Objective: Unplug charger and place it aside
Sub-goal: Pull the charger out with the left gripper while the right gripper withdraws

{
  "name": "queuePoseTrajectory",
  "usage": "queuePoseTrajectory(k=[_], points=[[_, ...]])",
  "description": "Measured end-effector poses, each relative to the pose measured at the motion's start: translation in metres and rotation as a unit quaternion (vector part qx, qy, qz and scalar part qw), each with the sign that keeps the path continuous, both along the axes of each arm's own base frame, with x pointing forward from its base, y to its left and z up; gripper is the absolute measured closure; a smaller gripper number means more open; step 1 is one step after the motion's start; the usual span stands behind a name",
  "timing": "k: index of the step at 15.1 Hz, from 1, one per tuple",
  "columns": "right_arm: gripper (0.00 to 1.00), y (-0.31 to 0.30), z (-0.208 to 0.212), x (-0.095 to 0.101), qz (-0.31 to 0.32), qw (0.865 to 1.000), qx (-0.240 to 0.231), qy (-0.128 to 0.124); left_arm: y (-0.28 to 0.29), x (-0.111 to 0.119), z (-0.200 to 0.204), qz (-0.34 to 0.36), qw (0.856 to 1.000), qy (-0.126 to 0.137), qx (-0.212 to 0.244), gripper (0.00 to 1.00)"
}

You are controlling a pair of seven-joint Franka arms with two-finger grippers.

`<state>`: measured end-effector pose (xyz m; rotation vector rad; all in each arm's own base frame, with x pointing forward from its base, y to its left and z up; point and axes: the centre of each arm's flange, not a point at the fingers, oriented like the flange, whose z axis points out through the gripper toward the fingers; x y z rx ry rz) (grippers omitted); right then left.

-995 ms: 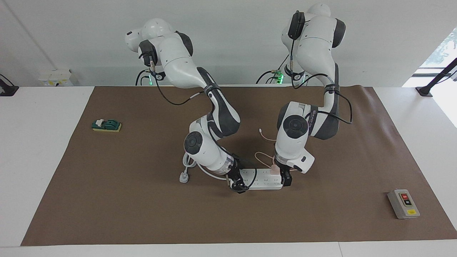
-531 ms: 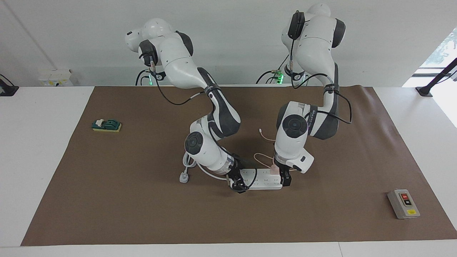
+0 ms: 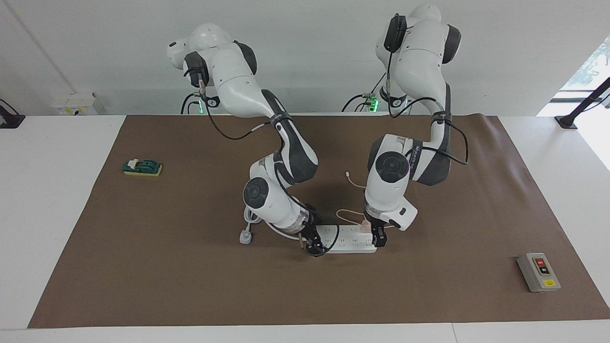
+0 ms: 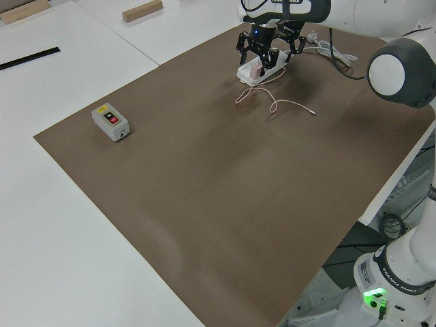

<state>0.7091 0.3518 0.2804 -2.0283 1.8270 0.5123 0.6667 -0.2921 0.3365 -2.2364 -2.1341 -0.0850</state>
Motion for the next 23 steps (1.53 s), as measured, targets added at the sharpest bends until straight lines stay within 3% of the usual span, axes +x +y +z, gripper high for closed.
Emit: queuePoseTrajectory(k=[1,2,4,8,17,20,23], points=[[0.0,0.0,0.0,0.0,0.0,1.0,0.0,0.0,-0.001,0.0,-0.001,-0.002,1.0,0.001,0.0,0.35],[0.0,0.0,-0.001,0.0,-0.001,1.0,0.0,-0.001,-0.002,-0.002,-0.001,-0.004,1.0,0.004,0.001,0.51],[0.0,0.0,-0.002,0.0,-0.002,1.0,-0.001,-0.003,-0.005,-0.006,-0.002,-0.008,1.0,0.012,0.005,0.69],[0.08,-0.001,-0.001,0.001,-0.006,1.0,0.0,-0.007,-0.005,-0.006,-0.002,-0.011,1.0,0.012,0.005,0.69],[0.08,-0.002,-0.002,0.0,-0.008,1.0,0.0,-0.007,-0.005,-0.007,0.006,-0.026,1.0,0.009,0.004,0.69],[0.08,-0.002,-0.001,0.0,-0.008,1.0,0.0,-0.007,-0.001,-0.005,0.054,-0.027,0.999,-0.021,-0.005,0.69],[0.08,-0.002,-0.001,0.0,-0.008,1.0,0.0,-0.007,0.007,-0.007,0.082,-0.029,0.999,-0.031,-0.006,0.69]])
